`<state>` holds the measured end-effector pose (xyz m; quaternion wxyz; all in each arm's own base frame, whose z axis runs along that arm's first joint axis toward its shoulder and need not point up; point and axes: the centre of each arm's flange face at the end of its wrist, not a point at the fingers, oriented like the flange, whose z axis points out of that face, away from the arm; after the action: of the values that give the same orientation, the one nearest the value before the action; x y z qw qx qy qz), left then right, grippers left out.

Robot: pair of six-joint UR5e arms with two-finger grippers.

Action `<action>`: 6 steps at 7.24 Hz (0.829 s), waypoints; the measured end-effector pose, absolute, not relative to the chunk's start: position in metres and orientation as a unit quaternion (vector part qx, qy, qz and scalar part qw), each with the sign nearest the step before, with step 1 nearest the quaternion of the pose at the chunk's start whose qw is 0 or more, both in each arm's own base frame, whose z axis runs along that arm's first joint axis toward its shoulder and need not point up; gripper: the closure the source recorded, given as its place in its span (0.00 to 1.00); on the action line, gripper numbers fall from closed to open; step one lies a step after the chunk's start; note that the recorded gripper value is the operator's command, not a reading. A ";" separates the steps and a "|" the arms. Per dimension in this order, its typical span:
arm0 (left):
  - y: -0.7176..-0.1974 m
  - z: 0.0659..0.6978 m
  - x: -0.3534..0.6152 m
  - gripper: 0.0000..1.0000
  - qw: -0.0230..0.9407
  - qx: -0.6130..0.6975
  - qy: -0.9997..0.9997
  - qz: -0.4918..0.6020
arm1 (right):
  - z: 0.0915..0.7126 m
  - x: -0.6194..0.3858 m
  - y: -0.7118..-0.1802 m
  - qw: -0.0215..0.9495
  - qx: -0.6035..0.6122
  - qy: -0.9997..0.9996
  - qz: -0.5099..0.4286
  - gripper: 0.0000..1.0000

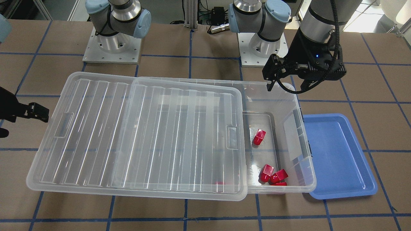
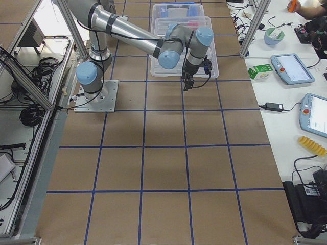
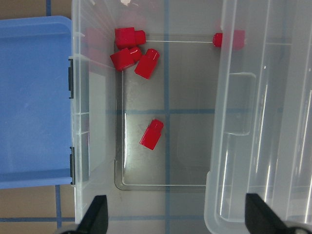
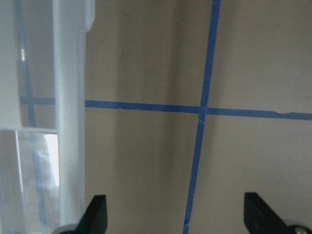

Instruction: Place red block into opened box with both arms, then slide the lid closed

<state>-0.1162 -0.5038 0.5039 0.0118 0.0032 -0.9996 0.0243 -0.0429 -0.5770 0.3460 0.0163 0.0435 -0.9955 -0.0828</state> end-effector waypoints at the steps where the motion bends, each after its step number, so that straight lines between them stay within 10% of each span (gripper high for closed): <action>1: -0.503 0.504 -0.116 0.00 0.012 0.003 -1.000 0.023 | 0.344 -0.027 -0.580 0.017 0.053 -0.995 -0.078 0.00; 6: -0.503 0.503 -0.117 0.00 0.012 0.002 -1.000 0.021 | 0.342 0.062 -0.593 0.001 0.102 -0.994 -0.037 0.00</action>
<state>-0.1166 -0.5034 0.5032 0.0118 0.0025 -0.9997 0.0210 0.0618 -0.5928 0.3422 0.0014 0.1018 -0.9941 -0.0367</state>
